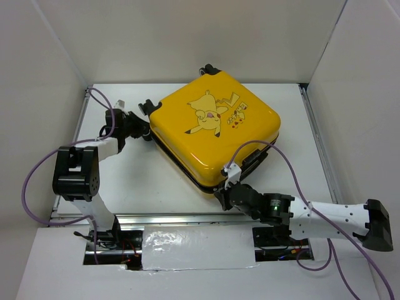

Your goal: Pack the luggage

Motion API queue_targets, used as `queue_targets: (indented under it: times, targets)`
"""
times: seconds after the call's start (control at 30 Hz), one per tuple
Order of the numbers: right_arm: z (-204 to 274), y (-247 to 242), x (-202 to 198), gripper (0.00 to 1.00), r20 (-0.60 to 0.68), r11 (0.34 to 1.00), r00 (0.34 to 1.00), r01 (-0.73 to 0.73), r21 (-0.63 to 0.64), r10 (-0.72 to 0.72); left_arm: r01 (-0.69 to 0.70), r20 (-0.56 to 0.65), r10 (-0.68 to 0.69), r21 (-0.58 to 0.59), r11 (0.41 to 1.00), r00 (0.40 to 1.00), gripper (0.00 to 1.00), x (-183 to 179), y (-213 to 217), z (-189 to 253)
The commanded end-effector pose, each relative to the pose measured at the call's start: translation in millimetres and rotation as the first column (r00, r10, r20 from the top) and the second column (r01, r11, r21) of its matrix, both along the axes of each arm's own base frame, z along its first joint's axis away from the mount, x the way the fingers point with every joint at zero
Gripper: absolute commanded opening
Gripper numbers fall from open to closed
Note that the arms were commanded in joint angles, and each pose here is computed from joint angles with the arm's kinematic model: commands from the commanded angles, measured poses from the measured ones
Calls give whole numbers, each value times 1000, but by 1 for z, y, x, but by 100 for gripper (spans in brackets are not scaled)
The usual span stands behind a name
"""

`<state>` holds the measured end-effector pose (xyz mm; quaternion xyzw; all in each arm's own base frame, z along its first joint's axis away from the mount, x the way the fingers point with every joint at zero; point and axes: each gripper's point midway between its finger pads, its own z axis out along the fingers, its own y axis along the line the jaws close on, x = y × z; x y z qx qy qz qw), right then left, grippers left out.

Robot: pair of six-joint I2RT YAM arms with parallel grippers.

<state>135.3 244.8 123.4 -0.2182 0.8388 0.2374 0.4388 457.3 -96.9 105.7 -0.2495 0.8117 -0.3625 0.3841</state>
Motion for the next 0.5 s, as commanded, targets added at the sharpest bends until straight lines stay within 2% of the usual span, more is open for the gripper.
queue_targets:
  times: [0.0,0.07,0.1,0.2,0.33,0.47]
  targets:
    - [28,27,18,0,68,962,992,83,259,-104,288,-180,-319,-179,941,931,23,-74,-82,-30]
    - [34,21,33,0,97,952,975,171,255,-201,281,-202,-314,-174,944,928,23,-82,-84,-36]
    - [26,17,38,0,103,954,966,210,212,-236,280,-205,-313,-175,944,927,22,-85,-84,-37]
    - [31,14,51,0,139,946,946,267,186,-294,268,-228,-306,-183,946,924,22,-101,-87,-44]
    - [39,40,40,0,157,976,976,120,180,-149,267,-245,-304,-174,948,921,23,-111,-92,-49]
    - [55,58,19,0,178,985,984,-6,175,-26,259,-258,-289,-144,955,922,23,-102,-88,-51]
